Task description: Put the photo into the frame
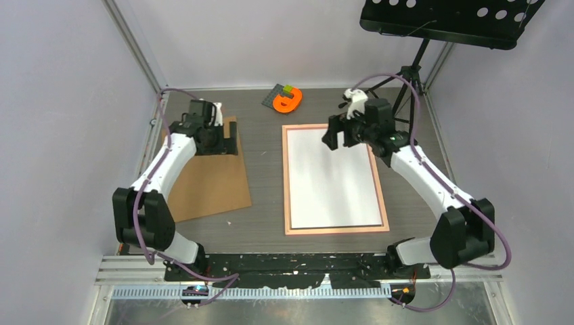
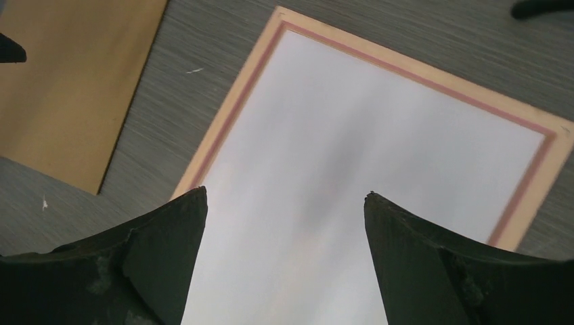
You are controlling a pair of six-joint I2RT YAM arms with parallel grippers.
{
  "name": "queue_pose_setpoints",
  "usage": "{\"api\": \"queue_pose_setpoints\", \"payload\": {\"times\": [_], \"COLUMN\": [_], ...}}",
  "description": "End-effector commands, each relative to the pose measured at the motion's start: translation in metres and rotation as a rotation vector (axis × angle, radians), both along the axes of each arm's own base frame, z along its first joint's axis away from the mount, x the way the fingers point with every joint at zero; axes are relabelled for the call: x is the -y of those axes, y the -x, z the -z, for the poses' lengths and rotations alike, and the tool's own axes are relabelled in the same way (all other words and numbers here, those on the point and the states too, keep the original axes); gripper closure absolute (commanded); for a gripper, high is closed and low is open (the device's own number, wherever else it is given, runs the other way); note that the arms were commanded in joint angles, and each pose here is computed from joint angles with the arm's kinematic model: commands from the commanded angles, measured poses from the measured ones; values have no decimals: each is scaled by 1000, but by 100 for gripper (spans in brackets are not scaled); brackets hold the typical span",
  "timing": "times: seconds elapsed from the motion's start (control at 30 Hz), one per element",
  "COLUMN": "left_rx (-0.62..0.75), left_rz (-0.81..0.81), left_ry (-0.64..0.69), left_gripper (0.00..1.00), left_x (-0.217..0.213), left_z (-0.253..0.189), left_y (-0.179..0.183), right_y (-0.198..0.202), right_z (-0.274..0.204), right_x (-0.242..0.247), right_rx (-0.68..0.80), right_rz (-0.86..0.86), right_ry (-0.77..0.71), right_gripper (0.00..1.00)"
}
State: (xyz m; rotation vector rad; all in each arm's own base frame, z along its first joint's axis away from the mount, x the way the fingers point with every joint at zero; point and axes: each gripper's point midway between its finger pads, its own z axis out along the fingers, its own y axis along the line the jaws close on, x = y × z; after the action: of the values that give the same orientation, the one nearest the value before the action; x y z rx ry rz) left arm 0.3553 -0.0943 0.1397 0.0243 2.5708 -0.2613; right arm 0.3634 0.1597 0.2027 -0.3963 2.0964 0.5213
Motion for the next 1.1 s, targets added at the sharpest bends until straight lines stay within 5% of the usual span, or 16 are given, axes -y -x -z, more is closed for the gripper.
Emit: {"api": "queue_pose_setpoints", "payload": {"times": [0.0,0.43,1.07], "left_rx": [-16,-269,-372], "left_rz": [27,-146,-163], "left_ry": [-180,-7,87], "left_gripper": [0,3,7], "left_x": [-67,-199,-233], "left_z": [-3,37,90], "left_y": [23,59,47], "right_y": [-9,-6,-7], "right_z": [-17,19,120], "right_x": [-60,-253,-337], "right_rx": [54,-148,-418], "right_rz": [-135,-388,-475], "right_ry": [39,-71,-146], "right_gripper": [7,7,7]}}
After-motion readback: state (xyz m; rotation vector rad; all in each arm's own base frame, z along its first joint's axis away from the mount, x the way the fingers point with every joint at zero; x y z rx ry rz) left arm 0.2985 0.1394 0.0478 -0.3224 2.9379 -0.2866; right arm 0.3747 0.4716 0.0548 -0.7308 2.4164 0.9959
